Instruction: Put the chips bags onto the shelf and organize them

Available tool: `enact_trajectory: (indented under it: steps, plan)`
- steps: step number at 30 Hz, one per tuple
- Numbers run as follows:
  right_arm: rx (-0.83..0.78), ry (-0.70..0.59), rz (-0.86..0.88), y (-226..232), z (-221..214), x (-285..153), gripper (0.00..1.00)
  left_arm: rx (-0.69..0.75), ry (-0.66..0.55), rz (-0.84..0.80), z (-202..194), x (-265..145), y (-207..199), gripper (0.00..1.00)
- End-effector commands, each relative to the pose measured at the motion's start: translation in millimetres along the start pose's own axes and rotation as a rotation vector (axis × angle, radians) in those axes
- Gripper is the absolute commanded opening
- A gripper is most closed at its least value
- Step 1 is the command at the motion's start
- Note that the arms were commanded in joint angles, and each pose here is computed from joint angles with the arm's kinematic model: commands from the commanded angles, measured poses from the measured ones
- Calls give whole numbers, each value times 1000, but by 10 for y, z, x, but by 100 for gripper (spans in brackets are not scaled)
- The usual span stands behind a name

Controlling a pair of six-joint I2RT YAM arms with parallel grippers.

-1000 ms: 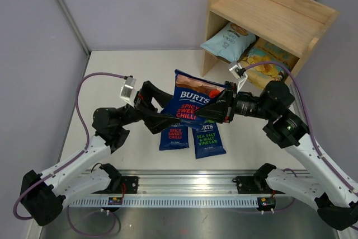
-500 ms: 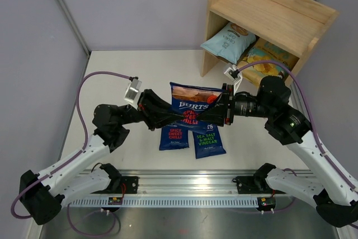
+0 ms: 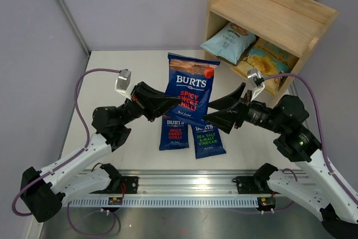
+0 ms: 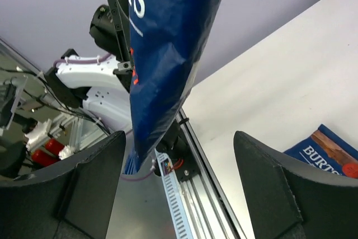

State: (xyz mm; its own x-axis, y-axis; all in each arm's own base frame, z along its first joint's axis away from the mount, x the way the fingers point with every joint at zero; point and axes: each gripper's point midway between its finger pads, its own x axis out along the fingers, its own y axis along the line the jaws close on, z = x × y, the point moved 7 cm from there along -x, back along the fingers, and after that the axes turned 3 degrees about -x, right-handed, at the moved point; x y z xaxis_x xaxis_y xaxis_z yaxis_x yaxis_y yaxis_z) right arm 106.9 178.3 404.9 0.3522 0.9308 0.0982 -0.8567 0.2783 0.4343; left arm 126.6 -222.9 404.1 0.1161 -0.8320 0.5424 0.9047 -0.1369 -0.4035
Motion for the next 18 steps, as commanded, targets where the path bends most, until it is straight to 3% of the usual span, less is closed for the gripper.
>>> enact_trajectory:
  steps: [1, 5, 6, 9, 14, 18]
  plan:
    - [61, -101, -6, -48, 66, 88, 86, -24, -180, -6, 210, 94, -34, 0]
    - [227, -254, 46, -69, 95, 160, 84, -49, -254, 42, 236, 142, 55, 0]
    - [220, -375, 93, -16, 230, 129, 84, -61, -299, 71, 263, 145, 89, 0]
    - [295, -438, 103, -126, 122, 154, 82, -79, -332, 97, 249, 190, 126, 0]
    - [303, -453, 77, -153, 181, 190, 79, -85, -248, 86, 220, 395, 152, 0]
    - [294, -492, 47, -181, 222, 176, 71, -124, -210, 95, 162, 435, 201, 0]
